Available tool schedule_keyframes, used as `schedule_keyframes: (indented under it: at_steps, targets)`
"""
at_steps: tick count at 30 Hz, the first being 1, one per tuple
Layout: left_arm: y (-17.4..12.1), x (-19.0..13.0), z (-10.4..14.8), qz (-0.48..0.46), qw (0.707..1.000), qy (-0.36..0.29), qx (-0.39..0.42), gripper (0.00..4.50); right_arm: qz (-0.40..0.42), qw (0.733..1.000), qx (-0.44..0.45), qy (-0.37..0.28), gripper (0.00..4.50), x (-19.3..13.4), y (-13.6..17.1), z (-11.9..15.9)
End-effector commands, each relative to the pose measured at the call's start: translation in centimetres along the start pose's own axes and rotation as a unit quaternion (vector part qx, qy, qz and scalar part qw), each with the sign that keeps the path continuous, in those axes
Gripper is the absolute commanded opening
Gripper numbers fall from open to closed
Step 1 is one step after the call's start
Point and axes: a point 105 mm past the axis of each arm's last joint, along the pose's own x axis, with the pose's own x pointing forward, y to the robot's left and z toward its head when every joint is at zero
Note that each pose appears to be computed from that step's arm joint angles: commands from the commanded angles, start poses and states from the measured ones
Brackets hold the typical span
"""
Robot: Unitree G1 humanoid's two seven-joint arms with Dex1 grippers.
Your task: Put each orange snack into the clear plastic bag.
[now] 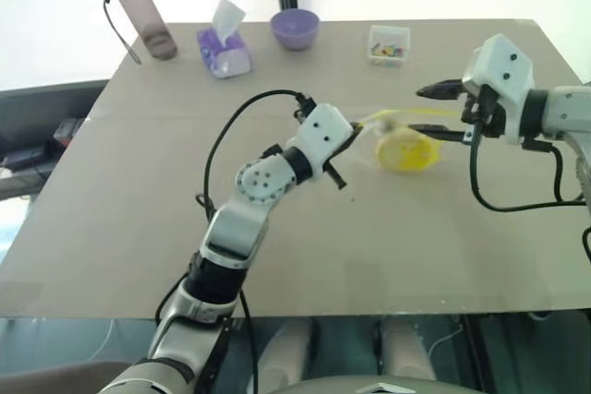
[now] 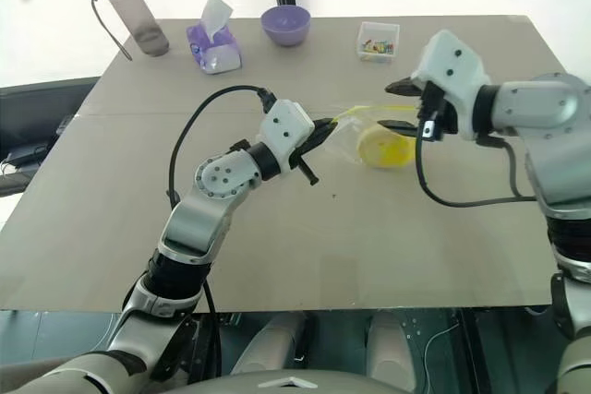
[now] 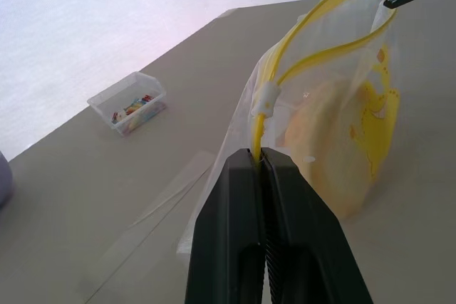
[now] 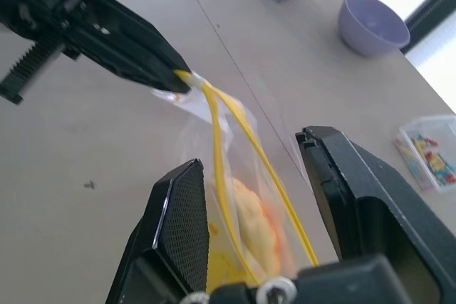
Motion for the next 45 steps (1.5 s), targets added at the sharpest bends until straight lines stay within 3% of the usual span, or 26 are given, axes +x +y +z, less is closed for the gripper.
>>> schedule_keyframes:
  at_steps: [1, 15, 16, 17, 20, 33, 34, 38, 45]
  targets:
    - [0.1, -0.1, 1.6, 0.001, 0.999, -0.028, 0.023, 0.00, -0.014, 0.998, -0.064, -0.025, 2.42, 0.6, -0.3, 1.9]
    - [0.1, -0.4, 1.8, -0.012, 0.994, -0.033, 0.103, 0.00, -0.003, 0.985, -0.167, -0.033, 2.42, 3.8, 0.0, 2.0]
    - [0.1, -0.4, 1.9, -0.011, 0.994, -0.034, 0.104, 0.00, -0.003, 0.985, -0.168, -0.035, 1.93, 3.8, 0.0, 2.0]
    - [0.1, -0.4, 1.9, -0.010, 0.994, -0.035, 0.104, 0.00, -0.002, 0.985, -0.169, -0.036, 1.79, 3.8, 0.0, 2.1]
    - [0.0, -0.3, 2.0, -0.009, 0.994, -0.036, 0.105, 0.00, -0.002, 0.985, -0.170, -0.040, 0.43, 3.9, 0.1, 2.2]
    - [0.3, -0.4, 1.9, -0.006, 0.993, -0.033, 0.113, 0.00, 0.003, 0.986, -0.164, -0.037, 0.43, 3.9, 0.4, 2.0]
    - [0.3, -0.4, 1.9, -0.006, 0.993, -0.033, 0.113, 0.00, 0.004, 0.986, -0.164, -0.037, 0.21, 3.9, 0.4, 1.9]
    - [0.4, -0.5, 1.8, -0.006, 0.993, -0.031, 0.113, 0.00, 0.002, 0.987, -0.160, -0.031, 0.21, 3.8, 0.3, 1.7]
    - [0.7, -0.7, 0.9, 0.009, 0.995, -0.022, 0.092, 0.00, -0.009, 0.989, -0.146, -0.004, 0.21, 2.9, -0.1, 0.3]
